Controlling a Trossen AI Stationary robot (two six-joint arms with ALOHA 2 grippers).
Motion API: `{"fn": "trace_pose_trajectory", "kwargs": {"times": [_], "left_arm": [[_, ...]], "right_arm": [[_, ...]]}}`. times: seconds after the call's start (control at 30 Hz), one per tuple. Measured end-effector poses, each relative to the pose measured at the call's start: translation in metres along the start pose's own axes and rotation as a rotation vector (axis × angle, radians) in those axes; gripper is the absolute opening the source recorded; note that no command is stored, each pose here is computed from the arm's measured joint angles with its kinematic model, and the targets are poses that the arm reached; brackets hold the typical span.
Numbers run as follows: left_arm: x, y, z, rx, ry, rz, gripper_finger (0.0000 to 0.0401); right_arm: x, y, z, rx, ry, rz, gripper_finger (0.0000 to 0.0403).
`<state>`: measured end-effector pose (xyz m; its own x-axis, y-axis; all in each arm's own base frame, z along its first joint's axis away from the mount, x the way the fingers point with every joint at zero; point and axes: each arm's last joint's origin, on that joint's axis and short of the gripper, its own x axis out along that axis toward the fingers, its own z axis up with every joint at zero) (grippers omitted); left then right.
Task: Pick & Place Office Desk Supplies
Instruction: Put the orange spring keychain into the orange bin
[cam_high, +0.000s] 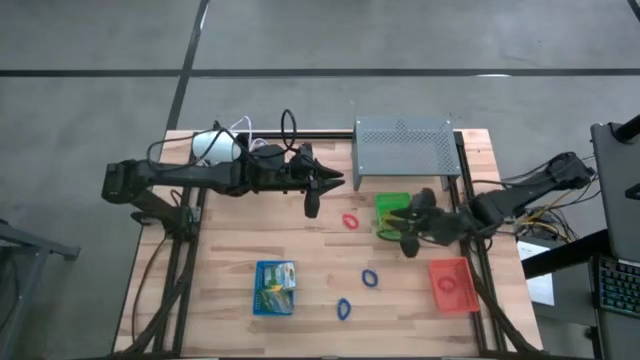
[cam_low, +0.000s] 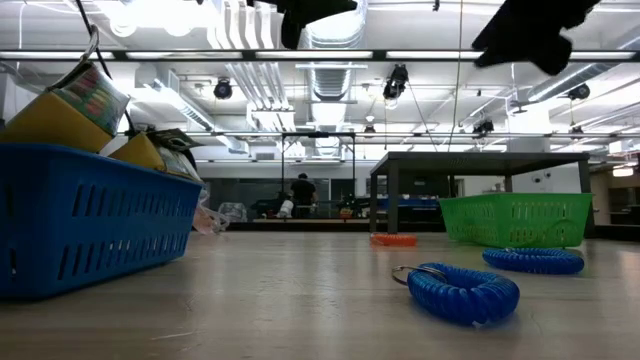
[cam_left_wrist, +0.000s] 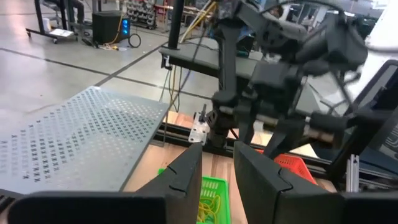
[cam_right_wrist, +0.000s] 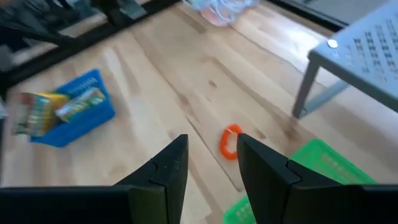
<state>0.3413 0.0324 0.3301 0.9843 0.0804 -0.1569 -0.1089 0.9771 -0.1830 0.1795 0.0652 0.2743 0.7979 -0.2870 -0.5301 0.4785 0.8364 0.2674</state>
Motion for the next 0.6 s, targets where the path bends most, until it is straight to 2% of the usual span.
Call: {"fn": "trace_pose_trajectory", "kwargs": {"times": [0.13, 0.3, 0.5, 0.6], "left_arm": [[-0.006, 0.004, 0.007, -0.002, -0.023, 0.013, 0.0098], [-0.017, 0.010, 0.018, -0.004, -0.064, 0.034, 0.0098], [-0.021, 0.014, 0.022, -0.005, -0.076, 0.050, 0.0098], [-0.021, 0.014, 0.021, -0.005, -0.071, 0.050, 0.0098]], "right_arm": [[0.020, -0.003, 0.000, -0.021, 0.052, -0.057, 0.0132], [0.049, 0.003, -0.001, -0.130, 0.110, -0.019, 0.0132], [0.080, 0.006, -0.011, -0.516, 0.240, 0.054, 0.0132], [0.092, 0.005, -0.013, -0.647, 0.297, 0.092, 0.0132]]}}
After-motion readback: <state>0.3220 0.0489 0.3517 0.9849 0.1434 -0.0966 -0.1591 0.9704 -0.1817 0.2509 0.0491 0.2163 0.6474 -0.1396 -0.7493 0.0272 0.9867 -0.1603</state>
